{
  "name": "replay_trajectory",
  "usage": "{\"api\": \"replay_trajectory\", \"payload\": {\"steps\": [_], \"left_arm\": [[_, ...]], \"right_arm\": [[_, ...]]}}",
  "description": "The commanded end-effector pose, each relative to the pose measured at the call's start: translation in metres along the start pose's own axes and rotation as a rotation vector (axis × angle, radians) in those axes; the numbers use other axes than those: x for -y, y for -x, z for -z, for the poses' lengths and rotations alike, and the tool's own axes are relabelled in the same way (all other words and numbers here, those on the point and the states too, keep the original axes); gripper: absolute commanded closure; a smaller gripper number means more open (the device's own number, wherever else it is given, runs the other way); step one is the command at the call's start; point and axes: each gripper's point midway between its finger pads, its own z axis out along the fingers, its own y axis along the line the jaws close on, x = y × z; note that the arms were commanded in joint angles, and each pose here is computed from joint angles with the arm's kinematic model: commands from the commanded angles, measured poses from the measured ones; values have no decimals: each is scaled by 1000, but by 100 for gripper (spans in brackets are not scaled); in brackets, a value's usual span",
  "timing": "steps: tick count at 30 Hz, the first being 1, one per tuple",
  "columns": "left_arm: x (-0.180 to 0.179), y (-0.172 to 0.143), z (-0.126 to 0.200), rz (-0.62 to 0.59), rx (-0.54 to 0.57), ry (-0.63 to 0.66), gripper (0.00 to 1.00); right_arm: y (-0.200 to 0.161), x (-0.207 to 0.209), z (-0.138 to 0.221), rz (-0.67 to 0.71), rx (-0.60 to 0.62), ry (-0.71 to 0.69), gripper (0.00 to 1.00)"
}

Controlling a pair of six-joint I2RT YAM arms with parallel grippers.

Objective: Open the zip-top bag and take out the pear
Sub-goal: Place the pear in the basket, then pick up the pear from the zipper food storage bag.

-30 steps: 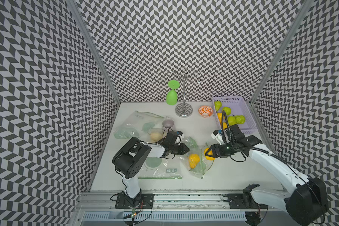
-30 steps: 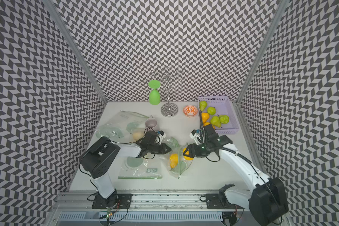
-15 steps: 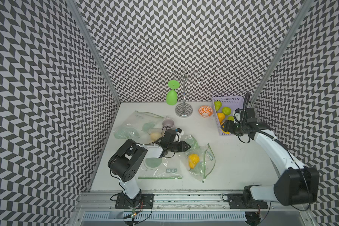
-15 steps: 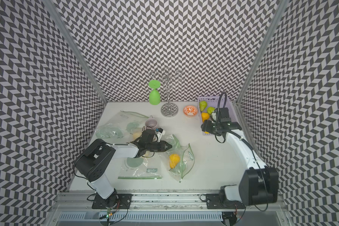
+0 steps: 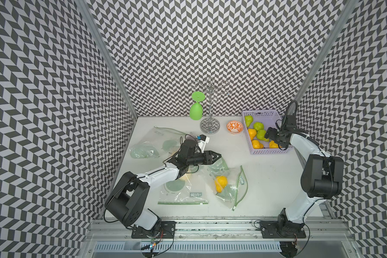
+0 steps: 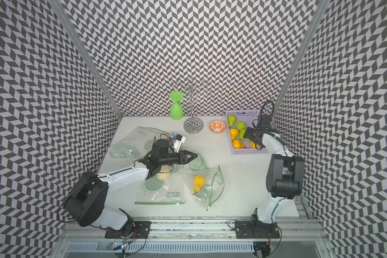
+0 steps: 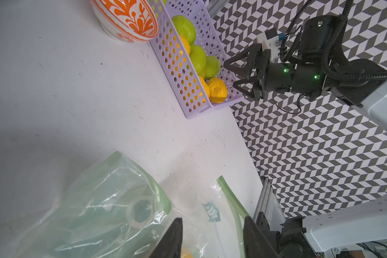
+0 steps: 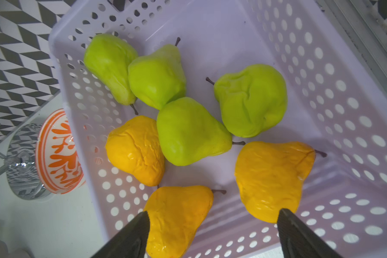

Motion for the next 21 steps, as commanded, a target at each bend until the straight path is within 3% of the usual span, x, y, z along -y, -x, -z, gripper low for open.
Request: {"api": "replay_trajectory", "payload": {"steps": [1,4,9,11,15,21], "left_arm": [[-14,-24,11,31,-41,47,53],[-28,-42,14,57,-61,67,55],[-40,-58,12,78,-70,86,62],[-43,-63,8,77,-83,92,64],[-50,-76,4,82,-106,112,66],[-64,-93,-2,97,-133,147,67]], "right_arm": [[9,-33,37,26,62,164,11],[-24,-65,84,47,48,387,18],[-125,-85,131,61,-99,567,64],[-169,-101,147,84,-149,646,74],[-248,-115,165,93,-312,766,84],[-291,-112,178,84,-368,787,92]]}}
